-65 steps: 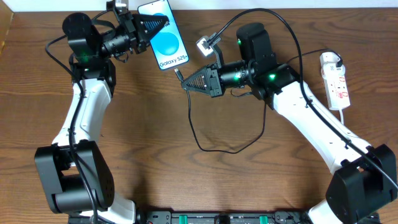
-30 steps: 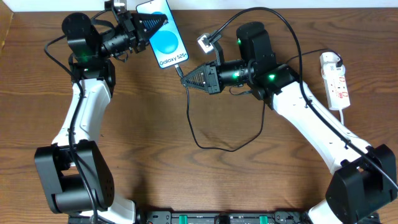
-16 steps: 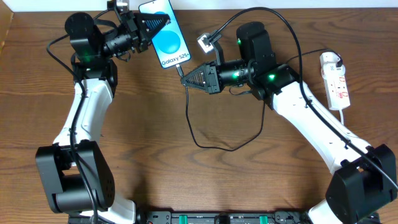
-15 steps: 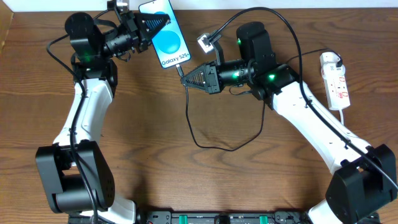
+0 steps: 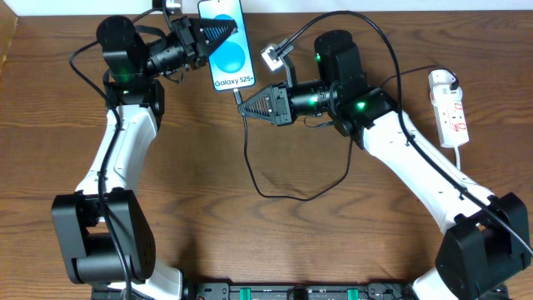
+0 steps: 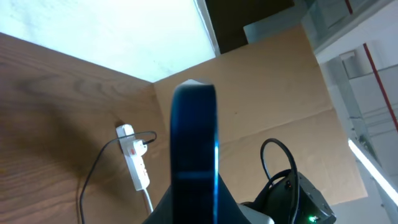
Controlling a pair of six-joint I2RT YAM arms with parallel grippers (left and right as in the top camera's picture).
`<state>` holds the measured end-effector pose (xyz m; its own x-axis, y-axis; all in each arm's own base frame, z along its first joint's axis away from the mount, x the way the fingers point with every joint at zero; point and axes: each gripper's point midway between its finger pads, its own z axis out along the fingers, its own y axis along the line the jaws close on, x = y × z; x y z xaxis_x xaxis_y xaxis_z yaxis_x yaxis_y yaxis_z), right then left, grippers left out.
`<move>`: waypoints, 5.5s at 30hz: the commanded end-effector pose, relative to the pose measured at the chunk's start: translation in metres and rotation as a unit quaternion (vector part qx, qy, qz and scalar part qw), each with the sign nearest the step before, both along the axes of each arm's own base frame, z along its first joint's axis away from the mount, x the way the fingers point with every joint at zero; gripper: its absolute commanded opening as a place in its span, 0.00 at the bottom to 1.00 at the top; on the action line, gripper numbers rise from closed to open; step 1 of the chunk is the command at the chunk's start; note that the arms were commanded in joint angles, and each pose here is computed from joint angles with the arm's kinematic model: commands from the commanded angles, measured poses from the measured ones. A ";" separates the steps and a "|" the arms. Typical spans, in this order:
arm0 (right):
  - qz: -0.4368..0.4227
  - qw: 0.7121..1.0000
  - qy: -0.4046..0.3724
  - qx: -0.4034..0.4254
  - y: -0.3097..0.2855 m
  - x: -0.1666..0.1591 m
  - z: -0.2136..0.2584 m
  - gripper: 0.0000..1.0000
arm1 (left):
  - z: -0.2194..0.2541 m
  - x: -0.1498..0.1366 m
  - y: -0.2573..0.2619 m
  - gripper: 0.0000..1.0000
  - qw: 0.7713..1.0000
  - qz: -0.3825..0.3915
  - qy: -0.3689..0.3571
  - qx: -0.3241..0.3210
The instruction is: Plug charger to phone and switch on socket
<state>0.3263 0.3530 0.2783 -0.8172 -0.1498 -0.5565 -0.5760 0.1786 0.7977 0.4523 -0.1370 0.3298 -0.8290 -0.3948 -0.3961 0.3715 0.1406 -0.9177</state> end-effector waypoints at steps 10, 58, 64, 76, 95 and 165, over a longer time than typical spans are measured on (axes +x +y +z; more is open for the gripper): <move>-0.115 0.993 -0.014 0.001 -0.007 0.042 0.017 0.01 | 0.005 -0.020 -0.014 0.07 0.998 -0.057 -0.032 0.014; -0.568 0.730 0.188 -0.331 -0.521 0.119 -0.218 0.01 | -0.135 -0.030 -0.036 0.07 0.970 0.013 0.147 0.194; -0.555 0.751 0.167 -0.316 -0.517 0.134 -0.232 0.01 | -0.135 -0.030 -0.036 0.07 0.970 0.013 0.147 0.194; -0.544 0.758 0.164 -0.321 -0.508 0.141 -0.246 0.01 | -0.135 -0.030 -0.036 0.07 0.970 0.012 0.147 0.194; -0.518 0.768 0.196 -0.322 -0.490 0.135 -0.270 0.01 | -0.135 -0.030 -0.036 0.07 0.970 0.012 0.147 0.194; -0.541 0.778 0.038 -0.318 -0.418 0.101 -0.049 0.01 | -0.251 -0.038 -0.029 0.07 0.935 -0.029 0.237 0.263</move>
<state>0.4252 -0.0845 0.2324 -0.6520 0.4852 -0.5826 0.2722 0.8670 0.4173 0.4109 -0.1660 0.0789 -0.9740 -0.2080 -0.0899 -0.0569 0.6086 -0.7914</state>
